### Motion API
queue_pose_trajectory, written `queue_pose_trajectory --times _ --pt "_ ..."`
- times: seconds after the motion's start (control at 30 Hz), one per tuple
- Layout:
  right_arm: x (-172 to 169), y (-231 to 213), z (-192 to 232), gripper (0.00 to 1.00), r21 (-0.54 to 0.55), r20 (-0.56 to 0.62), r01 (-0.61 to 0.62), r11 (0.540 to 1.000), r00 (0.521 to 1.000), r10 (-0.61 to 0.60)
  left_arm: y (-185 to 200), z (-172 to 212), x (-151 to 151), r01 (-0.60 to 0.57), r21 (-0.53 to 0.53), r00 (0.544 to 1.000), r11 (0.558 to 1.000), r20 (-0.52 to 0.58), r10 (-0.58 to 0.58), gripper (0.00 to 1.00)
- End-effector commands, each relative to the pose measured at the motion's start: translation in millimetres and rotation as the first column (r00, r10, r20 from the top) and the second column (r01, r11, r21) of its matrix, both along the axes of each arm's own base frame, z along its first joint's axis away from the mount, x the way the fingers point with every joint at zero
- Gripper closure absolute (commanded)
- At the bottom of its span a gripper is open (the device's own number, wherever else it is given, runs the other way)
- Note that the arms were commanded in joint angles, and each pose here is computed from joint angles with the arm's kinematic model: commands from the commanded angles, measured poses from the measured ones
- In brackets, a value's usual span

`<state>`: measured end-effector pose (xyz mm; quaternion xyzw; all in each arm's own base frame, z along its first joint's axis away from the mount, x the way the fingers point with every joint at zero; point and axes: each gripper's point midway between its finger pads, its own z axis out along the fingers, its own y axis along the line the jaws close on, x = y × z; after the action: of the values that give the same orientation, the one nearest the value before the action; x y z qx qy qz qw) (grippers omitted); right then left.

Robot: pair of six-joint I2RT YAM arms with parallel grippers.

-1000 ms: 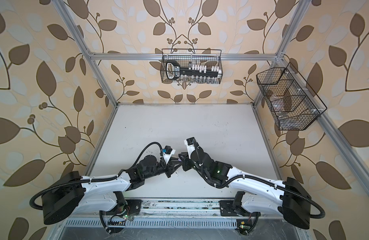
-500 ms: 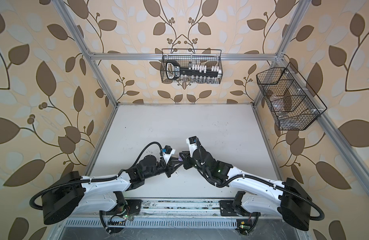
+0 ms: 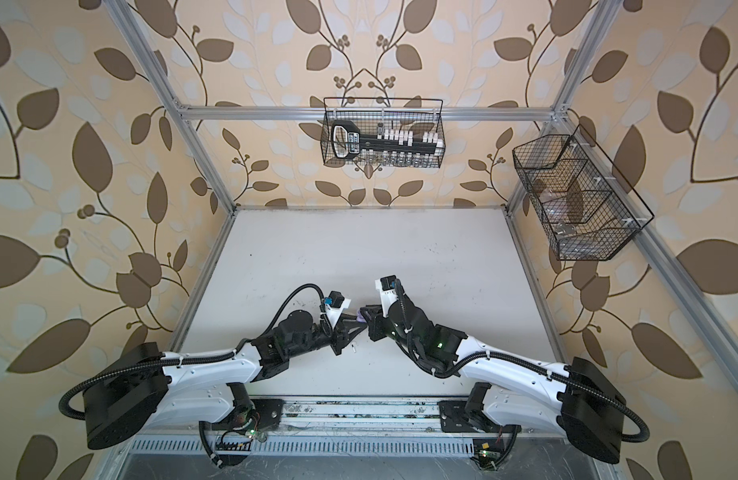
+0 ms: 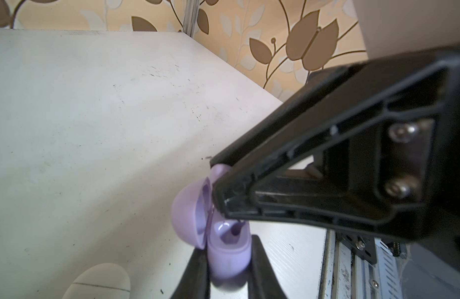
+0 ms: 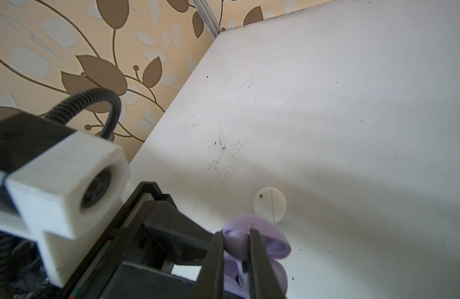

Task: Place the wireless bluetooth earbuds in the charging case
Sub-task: 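Push the earbud into the open case slot with the right gripper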

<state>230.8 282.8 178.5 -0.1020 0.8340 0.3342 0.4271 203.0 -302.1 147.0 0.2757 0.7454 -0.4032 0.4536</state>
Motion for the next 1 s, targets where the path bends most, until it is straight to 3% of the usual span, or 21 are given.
queue_pose_trajectory --times 0.0,0.97 --pt "-3 4 0 0.86 0.026 -0.002 -0.015 1.000 1.000 0.015 -1 29 6 -0.007 -0.073 0.998 0.997 0.059 0.012 0.96" --pt "-15 -2 -20 0.84 0.016 -0.055 -0.025 1.000 0.998 0.026 1 30 8 -0.018 -0.077 0.998 0.997 0.064 0.023 0.96"
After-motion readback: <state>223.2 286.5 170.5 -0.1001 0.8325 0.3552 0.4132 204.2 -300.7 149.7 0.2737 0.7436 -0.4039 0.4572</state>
